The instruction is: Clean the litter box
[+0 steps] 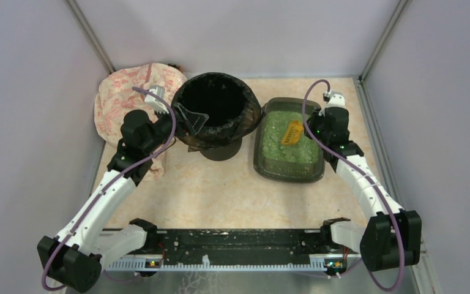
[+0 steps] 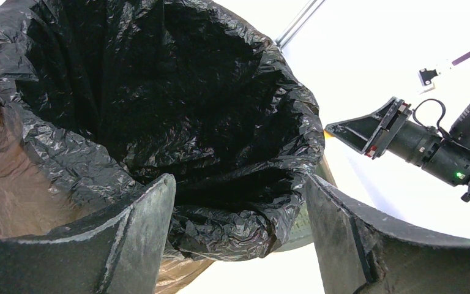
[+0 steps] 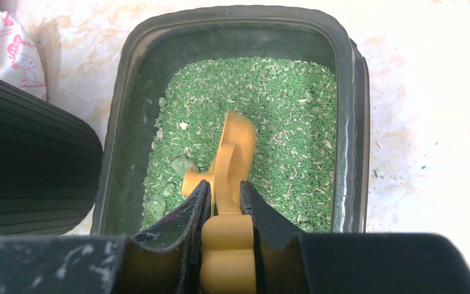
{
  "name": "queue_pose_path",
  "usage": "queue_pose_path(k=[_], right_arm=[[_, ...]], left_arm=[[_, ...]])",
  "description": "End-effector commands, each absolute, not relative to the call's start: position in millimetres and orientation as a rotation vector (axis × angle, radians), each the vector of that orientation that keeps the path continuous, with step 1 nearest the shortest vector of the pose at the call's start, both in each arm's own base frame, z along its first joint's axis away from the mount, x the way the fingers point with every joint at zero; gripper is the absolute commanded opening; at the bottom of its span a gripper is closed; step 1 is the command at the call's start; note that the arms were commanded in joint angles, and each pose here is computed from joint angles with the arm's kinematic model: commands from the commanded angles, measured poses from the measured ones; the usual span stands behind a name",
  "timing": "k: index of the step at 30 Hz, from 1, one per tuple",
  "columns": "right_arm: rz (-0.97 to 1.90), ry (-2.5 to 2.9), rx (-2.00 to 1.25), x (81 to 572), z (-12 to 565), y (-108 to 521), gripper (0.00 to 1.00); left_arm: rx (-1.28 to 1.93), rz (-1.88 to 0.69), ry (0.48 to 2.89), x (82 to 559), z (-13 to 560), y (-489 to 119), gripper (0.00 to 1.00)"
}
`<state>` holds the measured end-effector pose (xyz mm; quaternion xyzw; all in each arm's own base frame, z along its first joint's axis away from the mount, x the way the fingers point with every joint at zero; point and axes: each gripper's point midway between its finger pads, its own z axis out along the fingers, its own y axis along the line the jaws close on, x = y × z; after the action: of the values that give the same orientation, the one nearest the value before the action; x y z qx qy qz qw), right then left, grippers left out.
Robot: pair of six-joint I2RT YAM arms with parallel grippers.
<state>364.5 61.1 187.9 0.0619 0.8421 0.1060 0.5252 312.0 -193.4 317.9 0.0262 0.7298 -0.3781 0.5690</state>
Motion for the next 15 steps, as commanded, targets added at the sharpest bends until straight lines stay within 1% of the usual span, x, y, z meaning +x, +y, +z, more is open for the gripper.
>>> queue_pose_path(k=[1, 7, 15], right_arm=[[0.197, 2.038, 0.110, 368.8, 188.5, 57.5, 0.00], [0.320, 2.097, 0.086, 380.5, 156.9, 79.3, 0.00], [0.530, 2.094, 0.105, 383.7, 134.8, 99.9, 0.00]], left_arm=[[0.062, -0.899, 1.723, 312.0, 313.4, -194.0, 0.83], [0.049, -0.899, 1.737, 311.9, 306.8, -192.4, 0.83], [0.051, -0.906, 1.740, 312.6, 306.0, -192.5, 0.83]])
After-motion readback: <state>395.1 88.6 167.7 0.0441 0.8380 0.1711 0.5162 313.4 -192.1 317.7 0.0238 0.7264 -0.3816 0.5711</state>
